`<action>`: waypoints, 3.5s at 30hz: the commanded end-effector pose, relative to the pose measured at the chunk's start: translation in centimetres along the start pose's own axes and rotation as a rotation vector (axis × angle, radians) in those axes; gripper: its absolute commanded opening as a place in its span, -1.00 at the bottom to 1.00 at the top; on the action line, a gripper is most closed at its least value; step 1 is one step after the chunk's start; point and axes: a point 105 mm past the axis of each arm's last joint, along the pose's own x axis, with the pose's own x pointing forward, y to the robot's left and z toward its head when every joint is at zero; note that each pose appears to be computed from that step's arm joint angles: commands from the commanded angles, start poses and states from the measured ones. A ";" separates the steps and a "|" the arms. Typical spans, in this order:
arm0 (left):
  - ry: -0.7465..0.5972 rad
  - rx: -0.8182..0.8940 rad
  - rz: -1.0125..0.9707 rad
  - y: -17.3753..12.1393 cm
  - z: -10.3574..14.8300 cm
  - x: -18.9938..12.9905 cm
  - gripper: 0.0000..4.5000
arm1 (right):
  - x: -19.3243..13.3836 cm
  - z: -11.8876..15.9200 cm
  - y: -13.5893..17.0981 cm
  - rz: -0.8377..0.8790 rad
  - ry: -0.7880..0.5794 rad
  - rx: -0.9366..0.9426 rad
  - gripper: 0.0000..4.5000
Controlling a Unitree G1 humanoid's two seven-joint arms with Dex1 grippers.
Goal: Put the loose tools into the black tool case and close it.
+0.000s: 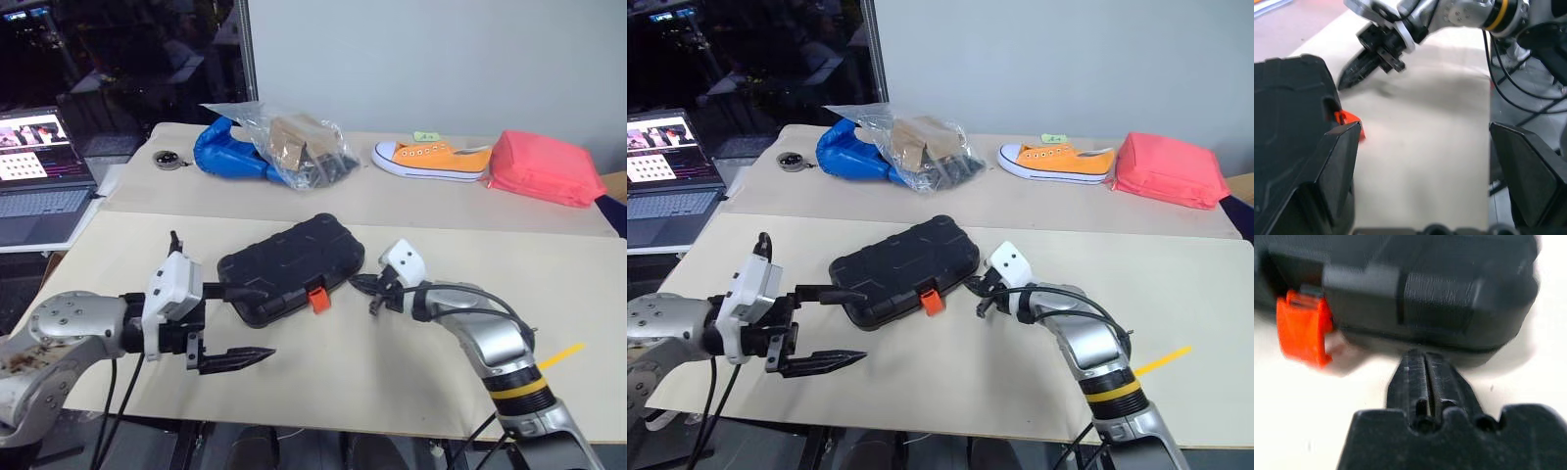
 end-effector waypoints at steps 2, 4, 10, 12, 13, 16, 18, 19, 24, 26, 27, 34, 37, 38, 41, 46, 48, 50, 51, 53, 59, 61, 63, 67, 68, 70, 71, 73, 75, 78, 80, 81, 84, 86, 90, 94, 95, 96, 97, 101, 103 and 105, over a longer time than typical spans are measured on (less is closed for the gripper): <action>-0.042 -0.022 0.145 2.1 -0.3 1.8 1.00 | -1.9 2.9 2.2 0.064 -0.074 -0.001 -0.01; -0.060 -0.041 0.190 2.7 -0.5 2.5 1.00 | -1.9 3.6 3.2 0.070 -0.093 0.028 0.22; -0.013 -0.087 0.200 2.9 -2.9 3.5 1.00 | -0.3 2.9 6.9 0.089 -0.033 0.129 0.96; 0.004 -0.094 0.197 2.8 -3.5 3.4 1.00 | -0.1 2.5 6.9 0.047 -0.016 0.163 0.96; 0.012 -0.095 0.195 2.8 -3.8 3.3 1.00 | 0.0 2.5 7.0 0.034 -0.013 0.175 0.96; 0.034 -0.101 0.185 2.9 -4.5 3.0 1.00 | 0.5 2.5 7.1 -0.027 -0.003 0.218 0.96; 0.050 -0.097 0.183 3.0 -5.0 2.9 1.00 | 0.9 2.7 7.1 -0.065 -0.007 0.228 0.96; 0.054 -0.094 0.184 3.1 -5.1 2.8 1.00 | 1.0 2.8 7.1 -0.072 -0.010 0.228 0.96; 0.087 -0.080 0.174 3.4 -5.9 2.1 1.00 | 2.0 3.5 7.5 -0.086 -0.030 0.241 0.96; 0.094 -0.074 0.169 3.4 -6.1 2.0 1.00 | 2.2 3.6 7.7 -0.084 -0.033 0.244 0.86; 0.094 -0.072 0.167 3.4 -6.1 1.9 1.00 | 2.3 3.7 7.8 -0.081 -0.033 0.243 0.73; 0.096 -0.061 0.158 3.5 -6.1 1.9 1.00 | 2.4 3.8 8.2 -0.060 -0.025 0.231 0.21; 0.098 -0.056 0.156 3.7 -6.1 1.9 1.00 | 2.4 3.8 8.3 -0.059 -0.021 0.224 0.21; 0.098 -0.054 0.155 3.7 -6.0 1.9 1.00 | 2.4 3.8 8.3 -0.059 -0.019 0.222 0.09; 0.098 -0.049 0.151 3.8 -5.8 1.9 1.00 | 2.5 3.7 8.4 -0.058 -0.012 0.217 -0.20; 0.098 -0.047 0.149 3.8 -5.7 2.0 1.00 | 2.7 3.5 8.5 -0.055 -0.003 0.204 -0.47; 0.098 -0.048 0.148 3.8 -5.7 2.1 1.00 | 2.7 3.6 8.5 -0.055 -0.008 0.195 -0.47; 0.098 -0.050 0.148 3.7 -5.6 2.1 1.00 | 2.7 3.8 8.4 -0.055 -0.029 0.183 -0.47; 0.098 -0.051 0.148 3.7 -5.6 2.1 1.00 | 2.7 4.1 8.4 -0.052 -0.047 0.178 -0.47; 0.100 -0.053 0.147 3.6 -5.6 2.2 1.00 | 2.5 4.8 8.4 -0.041 -0.094 0.170 -0.47; 0.104 -0.055 0.147 3.6 -5.6 2.2 1.00 | 2.0 6.3 8.2 -0.023 -0.186 0.147 -0.47; 0.104 -0.055 0.145 3.5 -5.5 2.3 1.00 | 1.8 6.7 8.4 -0.009 -0.205 0.144 -0.47; 0.107 -0.055 0.142 3.5 -5.6 2.3 1.00 | 1.6 7.0 8.5 0.005 -0.220 0.144 -0.47; 0.121 -0.062 0.132 3.3 -5.7 2.4 1.00 | 1.4 6.9 8.4 0.003 -0.220 0.137 -0.47; 0.128 -0.067 0.126 3.2 -5.9 2.4 1.00 | 1.3 6.8 8.3 0.003 -0.216 0.133 -0.47; 0.140 -0.075 0.119 3.1 -6.1 2.5 1.00 | 1.3 6.7 8.3 0.003 -0.209 0.126 -0.47; 0.157 -0.084 0.111 2.9 -6.5 2.5 1.00 | 1.3 6.3 8.2 -0.001 -0.188 0.119 -0.47; 0.192 -0.097 0.094 2.6 -7.3 2.5 1.00 | 1.4 5.4 8.1 -0.006 -0.142 0.106 -0.47; 0.222 -0.107 0.089 2.4 -7.9 2.4 1.00 | 1.5 4.8 8.1 -0.009 -0.117 0.106 -0.47; 0.238 -0.128 0.085 2.3 -8.4 2.5 1.00 | 1.5 4.5 8.1 -0.007 -0.104 0.105 -0.47; 0.242 -0.131 0.079 2.2 -8.5 2.6 1.00 | 1.5 4.6 8.1 -0.009 -0.106 0.102 -0.47; 0.245 -0.134 0.075 2.1 -8.6 2.6 1.00 | 1.5 4.6 8.1 -0.010 -0.110 0.101 -0.47; 0.256 -0.141 0.072 2.1 -8.9 2.7 1.00 | 1.4 4.7 8.0 -0.013 -0.115 0.091 -0.47; 0.262 -0.143 0.069 2.2 -9.0 2.7 1.00 | 1.2 4.9 8.0 -0.015 -0.118 0.079 -0.47; 0.267 -0.142 0.064 2.2 -9.2 2.9 1.00 | 1.0 5.5 7.8 -0.020 -0.117 0.075 -0.47; 0.267 -0.139 0.061 2.4 -9.3 3.1 1.00 | 1.2 5.9 7.6 -0.029 -0.114 0.104 -0.47; 0.266 -0.136 0.060 2.4 -9.3 3.2 1.00 | 1.2 6.0 7.6 -0.031 -0.118 0.109 -0.47; 0.265 -0.134 0.060 2.5 -9.3 3.2 1.00 | 1.2 6.2 7.6 -0.034 -0.124 0.116 -0.47; 0.265 -0.133 0.061 2.6 -9.3 3.2 1.00 | 1.2 6.3 7.6 -0.033 -0.129 0.123 -0.47; 0.262 -0.127 0.060 2.7 -9.3 3.4 1.00 | 1.0 6.4 7.7 -0.023 -0.127 0.145 -0.47; 0.261 -0.126 0.059 2.8 -9.4 3.4 1.00 | 1.0 6.5 7.8 -0.016 -0.130 0.150 -0.25; 0.261 -0.125 0.058 2.8 -9.5 3.4 1.00 | 1.0 6.5 7.9 -0.017 -0.130 0.143 0.06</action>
